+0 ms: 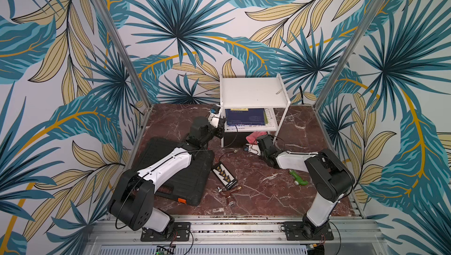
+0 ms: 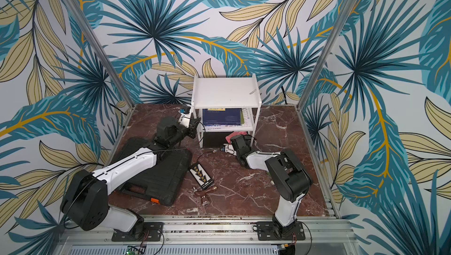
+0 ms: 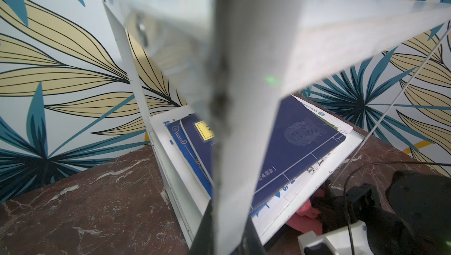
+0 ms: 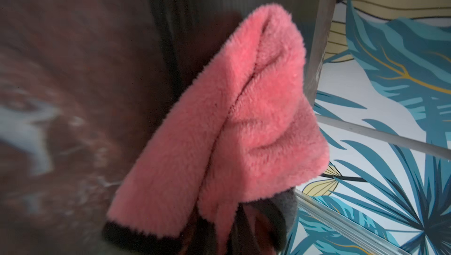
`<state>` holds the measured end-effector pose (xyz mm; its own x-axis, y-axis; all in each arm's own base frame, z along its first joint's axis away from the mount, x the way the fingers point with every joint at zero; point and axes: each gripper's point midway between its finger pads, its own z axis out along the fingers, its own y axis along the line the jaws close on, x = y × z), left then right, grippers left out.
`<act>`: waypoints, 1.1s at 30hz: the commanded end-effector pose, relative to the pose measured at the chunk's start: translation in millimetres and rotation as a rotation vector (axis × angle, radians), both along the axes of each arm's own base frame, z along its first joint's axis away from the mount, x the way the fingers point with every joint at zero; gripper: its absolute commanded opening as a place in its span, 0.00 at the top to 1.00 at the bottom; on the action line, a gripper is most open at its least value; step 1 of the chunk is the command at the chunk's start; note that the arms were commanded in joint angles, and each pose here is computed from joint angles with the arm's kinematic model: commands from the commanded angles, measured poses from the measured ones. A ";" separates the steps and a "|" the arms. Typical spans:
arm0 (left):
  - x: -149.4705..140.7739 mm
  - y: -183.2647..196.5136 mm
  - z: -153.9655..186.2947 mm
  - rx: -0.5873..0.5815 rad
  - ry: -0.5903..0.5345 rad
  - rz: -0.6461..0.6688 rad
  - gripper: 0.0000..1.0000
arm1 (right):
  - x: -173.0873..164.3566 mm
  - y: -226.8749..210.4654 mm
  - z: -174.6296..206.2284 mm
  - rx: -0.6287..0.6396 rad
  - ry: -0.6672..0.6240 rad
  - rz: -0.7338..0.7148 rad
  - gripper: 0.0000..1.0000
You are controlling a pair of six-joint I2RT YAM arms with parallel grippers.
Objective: Wipe the bookshelf clean with a cloth
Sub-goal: Wipe the dust from the shelf.
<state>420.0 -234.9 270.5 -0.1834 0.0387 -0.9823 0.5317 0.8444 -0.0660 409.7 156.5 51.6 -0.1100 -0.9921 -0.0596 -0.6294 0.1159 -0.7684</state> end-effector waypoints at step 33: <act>3.9 25.0 -29.9 -0.001 0.137 0.076 1.00 | -65.1 -27.1 125.7 0.878 -0.156 -0.446 1.00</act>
<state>420.9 -232.9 270.3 -0.1861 0.0363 -0.9818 0.5400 0.8387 -0.0713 358.5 133.4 115.3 -0.4274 -0.7592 -0.4909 -0.4167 0.6473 -0.6383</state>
